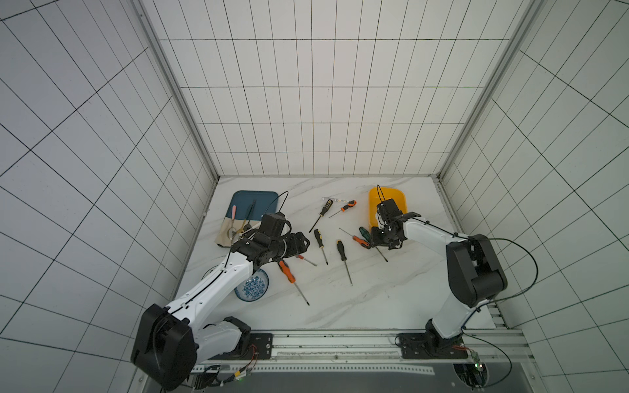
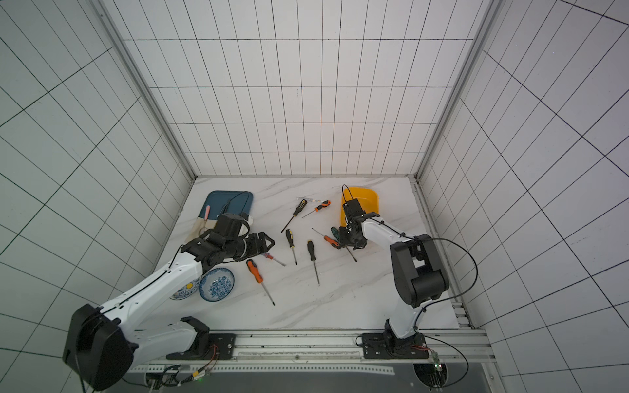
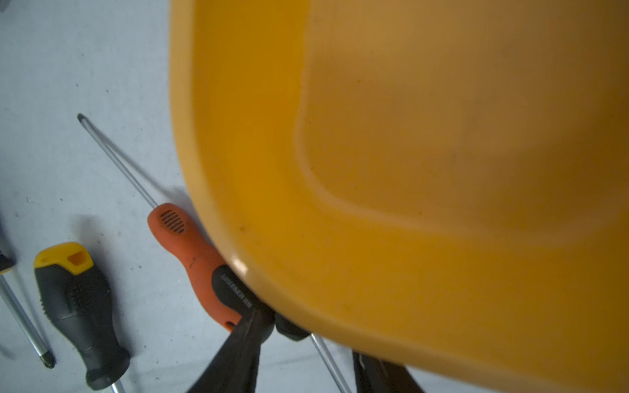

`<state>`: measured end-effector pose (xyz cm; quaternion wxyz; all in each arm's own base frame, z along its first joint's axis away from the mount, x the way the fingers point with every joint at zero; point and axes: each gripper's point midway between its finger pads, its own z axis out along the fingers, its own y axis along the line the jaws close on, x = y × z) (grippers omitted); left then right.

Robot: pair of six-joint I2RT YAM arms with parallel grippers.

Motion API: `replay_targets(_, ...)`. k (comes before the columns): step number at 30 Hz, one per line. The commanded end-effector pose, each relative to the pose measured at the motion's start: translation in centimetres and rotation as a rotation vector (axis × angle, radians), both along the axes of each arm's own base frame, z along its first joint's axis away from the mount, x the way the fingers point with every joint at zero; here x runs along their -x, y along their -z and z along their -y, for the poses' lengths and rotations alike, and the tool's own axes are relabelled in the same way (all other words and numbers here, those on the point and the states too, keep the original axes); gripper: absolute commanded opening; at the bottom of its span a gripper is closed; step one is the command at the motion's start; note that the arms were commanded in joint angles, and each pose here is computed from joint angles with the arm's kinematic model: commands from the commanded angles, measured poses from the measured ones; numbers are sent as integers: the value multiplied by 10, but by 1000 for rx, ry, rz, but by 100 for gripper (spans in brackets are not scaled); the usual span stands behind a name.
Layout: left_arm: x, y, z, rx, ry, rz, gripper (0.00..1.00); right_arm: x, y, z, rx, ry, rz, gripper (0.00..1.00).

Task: Put the screwdriver on the desktop into the storage box
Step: Pick up the screwdriver from the center of the board.

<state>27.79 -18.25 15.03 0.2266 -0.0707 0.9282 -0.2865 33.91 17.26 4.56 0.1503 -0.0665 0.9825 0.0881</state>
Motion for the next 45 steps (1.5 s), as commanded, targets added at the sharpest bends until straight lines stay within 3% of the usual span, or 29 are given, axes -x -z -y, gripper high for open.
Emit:
replay_targets(1,3,-1,2,2,16,3,83,-9,-5,-9,19,-25,18,46)
replay_targets(26,4,-2,0,0,10,-1,83,3,19,-38,114,-136,-25,38)
replay_targets(36,5,-4,-1,1,7,-2,83,8,16,-50,132,-183,-28,21)
replay_targets(45,5,-5,-1,6,1,-4,83,11,-10,-54,101,-192,15,17)
